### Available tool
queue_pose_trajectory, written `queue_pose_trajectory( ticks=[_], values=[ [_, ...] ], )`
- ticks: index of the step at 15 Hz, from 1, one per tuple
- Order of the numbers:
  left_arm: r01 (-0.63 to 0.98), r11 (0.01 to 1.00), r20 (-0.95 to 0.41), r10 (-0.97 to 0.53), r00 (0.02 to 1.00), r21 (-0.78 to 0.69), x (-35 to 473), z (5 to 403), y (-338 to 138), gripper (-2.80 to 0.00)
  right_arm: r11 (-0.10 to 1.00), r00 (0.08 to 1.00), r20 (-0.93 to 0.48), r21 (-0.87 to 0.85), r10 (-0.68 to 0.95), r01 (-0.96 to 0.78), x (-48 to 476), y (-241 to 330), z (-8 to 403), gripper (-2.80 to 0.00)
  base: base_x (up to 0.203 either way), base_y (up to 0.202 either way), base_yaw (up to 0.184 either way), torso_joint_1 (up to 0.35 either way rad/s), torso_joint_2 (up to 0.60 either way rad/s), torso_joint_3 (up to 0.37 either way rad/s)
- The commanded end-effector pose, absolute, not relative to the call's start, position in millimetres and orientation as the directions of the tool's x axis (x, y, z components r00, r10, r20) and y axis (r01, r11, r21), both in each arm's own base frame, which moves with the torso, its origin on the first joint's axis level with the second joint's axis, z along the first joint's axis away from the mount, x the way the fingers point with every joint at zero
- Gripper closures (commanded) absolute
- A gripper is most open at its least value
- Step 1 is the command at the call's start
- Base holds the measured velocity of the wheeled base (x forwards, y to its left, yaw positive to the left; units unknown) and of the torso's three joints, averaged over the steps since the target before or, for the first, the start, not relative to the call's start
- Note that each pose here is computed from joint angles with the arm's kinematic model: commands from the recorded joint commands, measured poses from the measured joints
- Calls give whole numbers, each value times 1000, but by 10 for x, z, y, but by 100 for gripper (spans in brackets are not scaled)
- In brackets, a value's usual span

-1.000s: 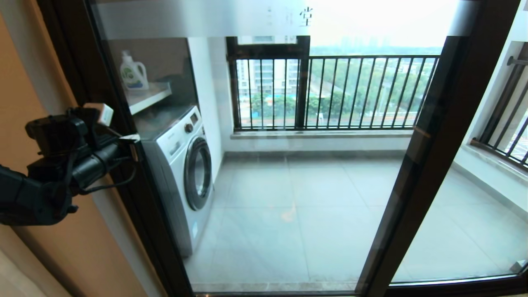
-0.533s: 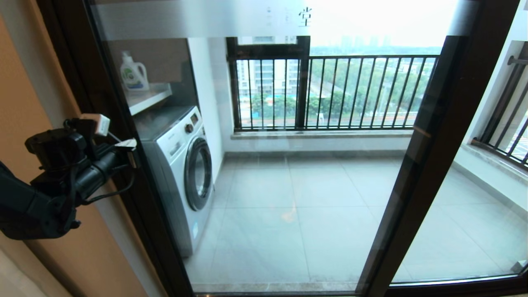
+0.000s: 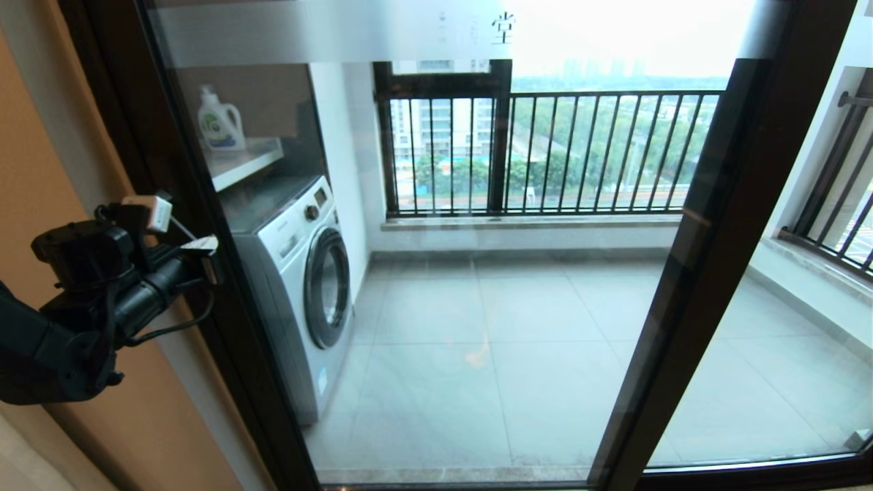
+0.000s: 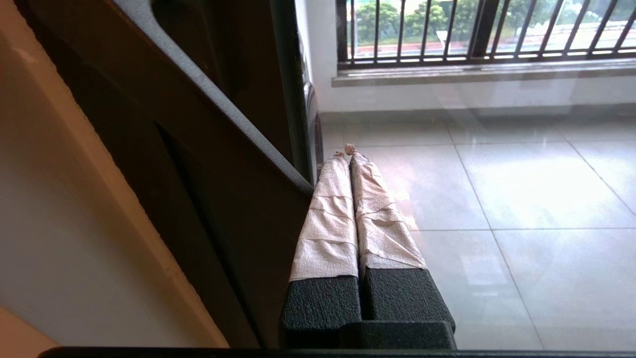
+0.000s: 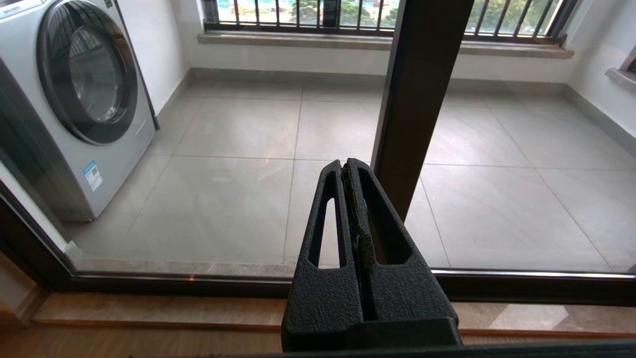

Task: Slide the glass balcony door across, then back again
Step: Open the slid door

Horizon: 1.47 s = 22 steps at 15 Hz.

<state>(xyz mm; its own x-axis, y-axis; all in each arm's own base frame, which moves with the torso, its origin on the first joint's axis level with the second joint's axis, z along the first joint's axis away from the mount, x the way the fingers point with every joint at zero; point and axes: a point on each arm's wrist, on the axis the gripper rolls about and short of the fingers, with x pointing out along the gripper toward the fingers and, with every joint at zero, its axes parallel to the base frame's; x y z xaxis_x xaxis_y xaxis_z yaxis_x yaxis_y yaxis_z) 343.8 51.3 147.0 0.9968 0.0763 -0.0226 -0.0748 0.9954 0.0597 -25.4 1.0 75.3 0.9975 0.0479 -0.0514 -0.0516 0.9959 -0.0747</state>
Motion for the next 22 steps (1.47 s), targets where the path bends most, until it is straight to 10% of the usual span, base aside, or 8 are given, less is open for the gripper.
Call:
queue_pose_trajectory(
  ticks=[1,22],
  values=[
    [-97,993,-39,100,994,62,3420,1416,584,0,996,997,-52,-76,49,-53,-254,10,755,0,0,0,0,0,0,0],
    [-145,987,49,141,989,72,3144,1511,720,0,996,997,-53,-76,49,-53,-253,10,751,0,0,0,0,0,0,0]
  ],
)
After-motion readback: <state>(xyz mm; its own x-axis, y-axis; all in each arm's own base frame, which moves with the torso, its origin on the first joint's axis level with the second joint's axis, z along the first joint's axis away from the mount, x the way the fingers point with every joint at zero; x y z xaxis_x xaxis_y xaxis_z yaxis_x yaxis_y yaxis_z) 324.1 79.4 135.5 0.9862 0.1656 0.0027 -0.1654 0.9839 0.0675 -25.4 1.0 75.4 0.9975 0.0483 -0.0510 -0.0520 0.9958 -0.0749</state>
